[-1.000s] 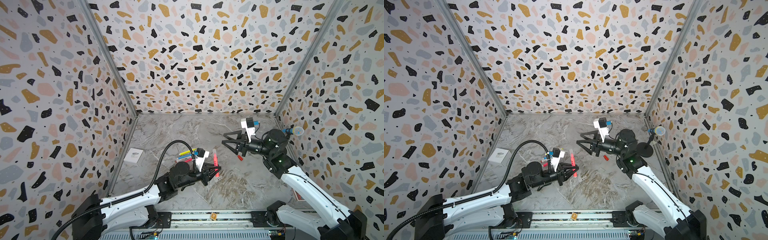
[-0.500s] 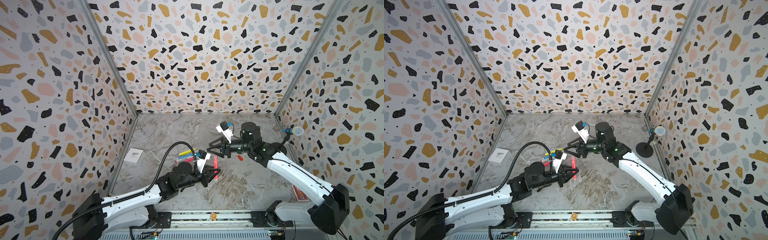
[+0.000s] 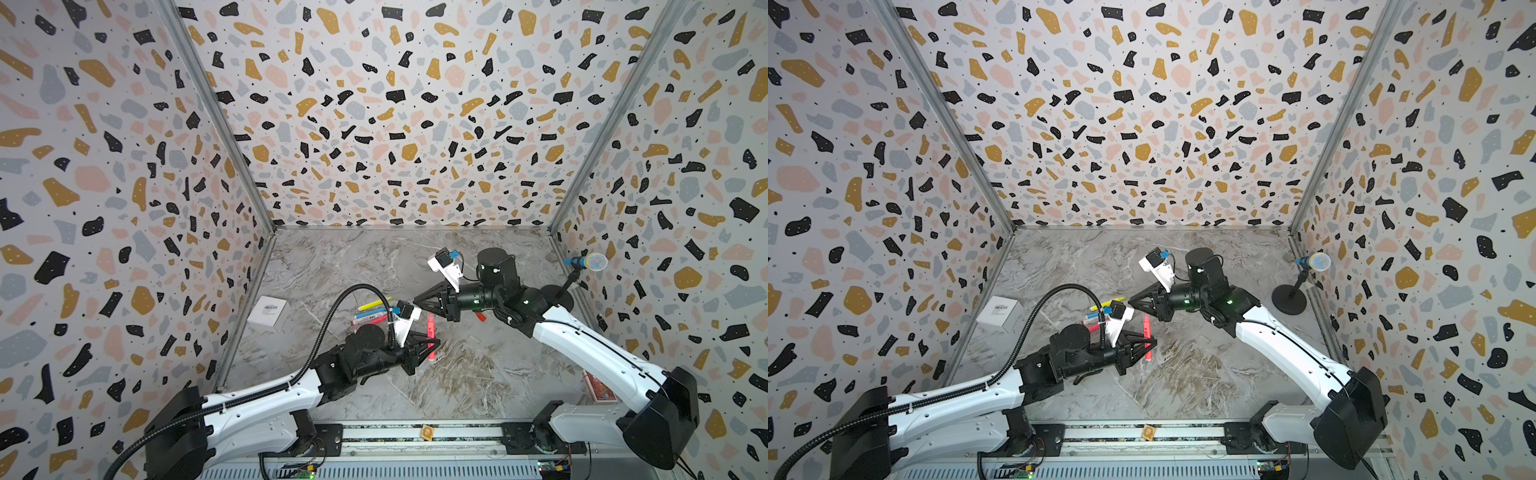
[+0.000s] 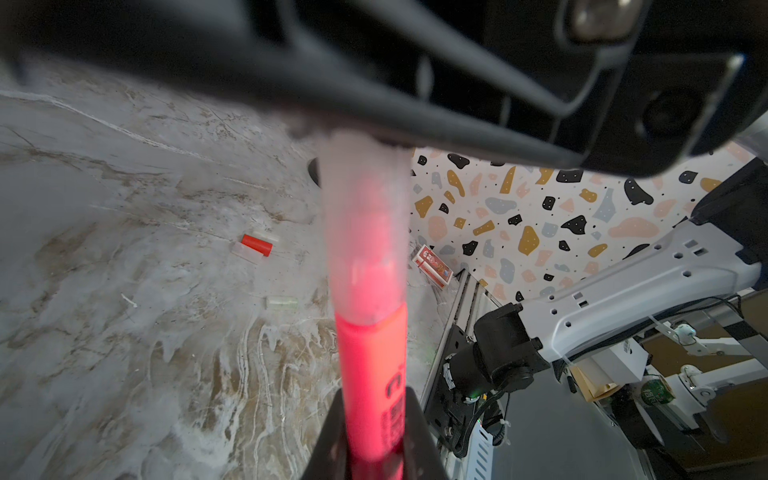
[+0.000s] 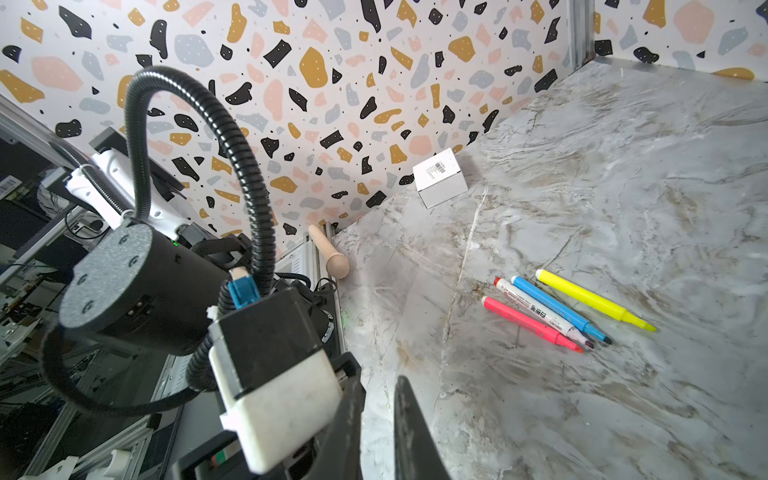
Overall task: Insert pens into pen caps
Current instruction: Put on the pen cap to the pen.
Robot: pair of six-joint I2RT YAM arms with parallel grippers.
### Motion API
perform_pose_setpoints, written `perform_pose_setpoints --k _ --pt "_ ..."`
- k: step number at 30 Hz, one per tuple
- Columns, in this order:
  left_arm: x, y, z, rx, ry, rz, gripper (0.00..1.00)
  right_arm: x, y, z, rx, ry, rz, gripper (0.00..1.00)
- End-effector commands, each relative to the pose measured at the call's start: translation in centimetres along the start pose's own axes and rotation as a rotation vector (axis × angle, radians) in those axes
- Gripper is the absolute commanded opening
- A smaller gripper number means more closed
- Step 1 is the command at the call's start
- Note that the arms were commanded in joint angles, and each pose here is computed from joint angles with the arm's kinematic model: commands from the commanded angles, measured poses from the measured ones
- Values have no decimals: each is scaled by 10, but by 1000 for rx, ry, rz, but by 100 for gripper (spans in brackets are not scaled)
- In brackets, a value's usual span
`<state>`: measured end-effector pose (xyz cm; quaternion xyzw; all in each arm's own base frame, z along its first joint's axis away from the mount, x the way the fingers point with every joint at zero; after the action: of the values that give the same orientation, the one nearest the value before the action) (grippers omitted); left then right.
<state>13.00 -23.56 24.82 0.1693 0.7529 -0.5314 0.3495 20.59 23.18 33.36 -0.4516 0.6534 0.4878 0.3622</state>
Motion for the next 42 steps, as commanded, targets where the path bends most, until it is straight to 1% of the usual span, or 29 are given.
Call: perform_pose_setpoints --k 1,8,12,16,20,27,29,32,34,36,38,40,41,42 --pt "-28 -23 -10 74 -154 26 0 8 8 -4 -13 0 -5 0" --pt "-42 -33 -23 91 -273 36 0 47 10 3 -1 37 51 0" --pt "-54 -37 -33 65 -364 61 0 71 20 10 5 74 80 0" --pt "-63 -41 -35 66 -396 77 0 90 30 16 21 100 110 0" --pt "-70 -44 -37 69 -446 78 0 105 43 27 47 159 124 0" --pt "-90 -39 -55 79 -542 62 0 143 54 37 53 230 175 0" --pt "-94 -36 -61 75 -567 60 0 150 55 38 51 249 180 0" --pt "-99 -33 -68 103 -593 55 0 156 58 41 32 262 178 0" --pt "-101 -32 -68 104 -597 58 0 156 59 43 21 266 175 0" --pt "-101 -31 -63 91 -556 79 0 148 59 43 19 251 160 0" --pt "-96 -24 -52 58 -480 96 0 128 56 38 10 188 144 0" --pt "-83 -9 -40 18 -405 91 0 99 50 28 7 104 119 0" --pt "-75 -3 -36 7 -378 80 0 81 46 21 26 65 100 5" --pt "-67 3 -34 4 -359 68 0 62 43 12 57 29 69 19"
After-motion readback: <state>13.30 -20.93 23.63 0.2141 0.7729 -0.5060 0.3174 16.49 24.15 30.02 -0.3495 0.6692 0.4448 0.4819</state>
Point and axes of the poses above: each gripper's point midway between its finger pads, its own z axis out along the fingers, its own y axis along the line the jaws close on, x = y × z, the point moved 10 cm from there along -z, back along the fingers, and after that the axes turned 10 degrees about -z, right-handed, at the moved point
